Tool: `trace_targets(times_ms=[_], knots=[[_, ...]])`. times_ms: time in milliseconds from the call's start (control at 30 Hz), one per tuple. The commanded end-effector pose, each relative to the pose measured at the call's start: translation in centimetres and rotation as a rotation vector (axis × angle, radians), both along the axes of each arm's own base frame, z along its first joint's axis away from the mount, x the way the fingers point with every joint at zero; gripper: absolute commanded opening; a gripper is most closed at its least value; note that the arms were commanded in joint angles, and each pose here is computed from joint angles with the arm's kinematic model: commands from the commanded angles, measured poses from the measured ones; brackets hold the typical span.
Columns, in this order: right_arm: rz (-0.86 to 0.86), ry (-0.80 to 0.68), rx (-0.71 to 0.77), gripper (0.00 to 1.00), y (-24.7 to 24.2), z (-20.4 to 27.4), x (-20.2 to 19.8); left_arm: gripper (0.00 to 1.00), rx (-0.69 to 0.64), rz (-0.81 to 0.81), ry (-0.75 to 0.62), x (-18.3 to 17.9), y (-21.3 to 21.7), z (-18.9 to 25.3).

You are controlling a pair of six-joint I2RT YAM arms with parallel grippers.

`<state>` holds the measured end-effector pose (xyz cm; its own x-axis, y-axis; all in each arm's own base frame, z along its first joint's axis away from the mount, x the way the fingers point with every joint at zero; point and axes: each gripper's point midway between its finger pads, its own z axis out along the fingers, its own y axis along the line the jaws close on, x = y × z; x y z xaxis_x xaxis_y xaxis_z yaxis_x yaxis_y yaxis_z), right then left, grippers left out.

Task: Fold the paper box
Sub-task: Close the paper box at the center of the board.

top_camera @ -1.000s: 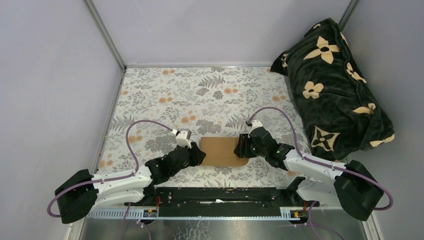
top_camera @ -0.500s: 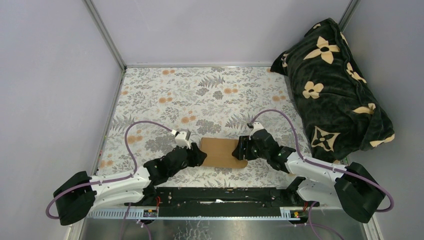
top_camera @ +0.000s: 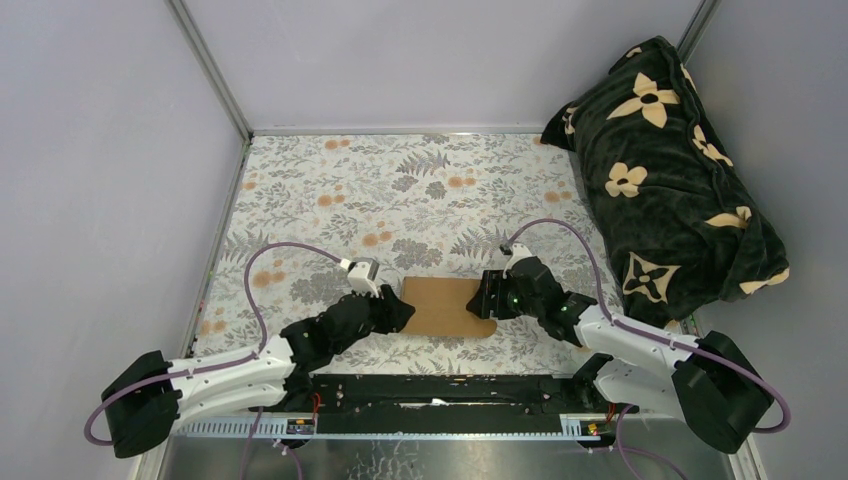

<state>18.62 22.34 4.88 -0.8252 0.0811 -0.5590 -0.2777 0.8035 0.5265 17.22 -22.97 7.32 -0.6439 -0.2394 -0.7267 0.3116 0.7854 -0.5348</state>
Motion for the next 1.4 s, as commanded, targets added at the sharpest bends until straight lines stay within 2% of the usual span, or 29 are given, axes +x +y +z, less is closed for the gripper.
trace_targets(times_ms=[0,267,433,600,767,800,833,967,1133,1233,1367], knots=[[0.008,-0.014,0.042,0.65,0.3,1.4,0.2,0.54,-0.041,-0.015,-0.019,0.2,-0.8,2.0],[0.0,-0.019,0.062,0.65,0.2,2.0,0.1,0.54,-0.047,-0.02,-0.008,0.0,-0.8,1.8],[-0.004,-0.017,0.066,0.66,0.0,1.7,-0.1,0.57,-0.001,0.011,-0.013,0.2,0.3,1.1],[-0.013,-0.017,0.069,0.71,-0.2,1.7,-0.2,0.66,0.029,0.039,-0.024,0.5,1.2,1.1],[-0.031,-0.043,0.073,0.85,-0.6,2.3,-0.1,0.79,0.032,0.063,-0.047,0.8,2.1,1.8],[-0.038,-0.05,0.075,0.88,-0.8,2.4,-0.1,0.84,0.03,0.066,-0.051,0.8,2.2,1.9],[-0.041,-0.057,0.08,0.93,-0.8,2.6,0.0,0.97,0.026,0.064,-0.057,0.9,2.2,2.1],[-0.028,-0.066,0.115,0.98,-0.6,3.2,-0.1,0.98,0.016,0.053,-0.06,1.1,2.1,2.3],[-0.001,-0.057,0.197,0.94,0.1,3.7,-0.4,0.98,-0.029,0.002,-0.061,1.1,1.3,2.4],[0.007,-0.053,0.248,0.85,0.4,4.0,-0.4,0.98,-0.054,-0.02,-0.055,1.1,1.2,2.2],[0.006,-0.066,0.311,0.87,0.4,4.7,-0.4,0.98,-0.106,-0.046,-0.061,1.1,1.2,2.5]])
